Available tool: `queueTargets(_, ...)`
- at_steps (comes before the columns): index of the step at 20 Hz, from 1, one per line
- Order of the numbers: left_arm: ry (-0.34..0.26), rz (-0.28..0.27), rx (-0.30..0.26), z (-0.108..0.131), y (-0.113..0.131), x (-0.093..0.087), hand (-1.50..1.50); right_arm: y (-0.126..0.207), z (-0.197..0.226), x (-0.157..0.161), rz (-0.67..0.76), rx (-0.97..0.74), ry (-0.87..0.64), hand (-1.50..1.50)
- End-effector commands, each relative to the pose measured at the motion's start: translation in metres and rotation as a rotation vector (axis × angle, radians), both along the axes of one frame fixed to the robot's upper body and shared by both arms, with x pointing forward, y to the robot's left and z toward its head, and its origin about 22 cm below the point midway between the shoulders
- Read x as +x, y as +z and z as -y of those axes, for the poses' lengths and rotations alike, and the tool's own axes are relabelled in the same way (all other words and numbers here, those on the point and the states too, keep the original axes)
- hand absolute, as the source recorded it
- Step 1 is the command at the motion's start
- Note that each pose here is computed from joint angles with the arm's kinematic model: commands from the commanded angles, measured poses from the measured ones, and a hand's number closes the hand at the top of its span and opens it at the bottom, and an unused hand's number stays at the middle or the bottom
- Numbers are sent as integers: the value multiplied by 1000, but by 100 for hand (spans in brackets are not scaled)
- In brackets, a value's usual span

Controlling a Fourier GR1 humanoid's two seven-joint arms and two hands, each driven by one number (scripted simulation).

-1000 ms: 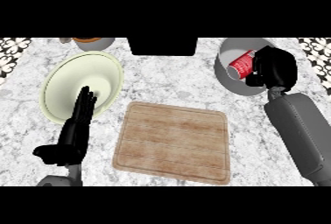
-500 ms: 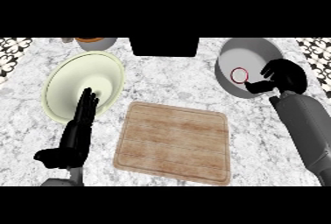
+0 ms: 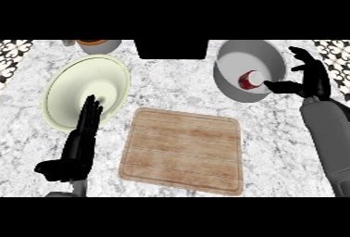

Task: Pick the can from the cutting board and place it in the pot

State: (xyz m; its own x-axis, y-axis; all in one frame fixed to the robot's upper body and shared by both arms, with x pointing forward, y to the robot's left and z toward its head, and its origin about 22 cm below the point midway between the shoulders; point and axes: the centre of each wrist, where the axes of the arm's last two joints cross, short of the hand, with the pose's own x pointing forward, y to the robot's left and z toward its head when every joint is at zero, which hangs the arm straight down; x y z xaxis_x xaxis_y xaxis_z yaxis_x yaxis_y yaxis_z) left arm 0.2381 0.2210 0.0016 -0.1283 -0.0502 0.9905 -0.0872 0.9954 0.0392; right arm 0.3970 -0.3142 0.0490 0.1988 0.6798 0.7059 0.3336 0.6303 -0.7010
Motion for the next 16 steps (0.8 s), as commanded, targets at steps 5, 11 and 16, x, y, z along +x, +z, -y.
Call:
queueTargets(5,0,17,1,8,11,6,0,-11,32,-13,238,313,-74,-150)
queueTargets(11,5,14,4,-3,12,-10,0,-23,98,-43,296,333,-125,-150)
queueTargets(16,-12,-1,-13,8,-12,-7,0,-20,115,-43,352,335,-119,-150)
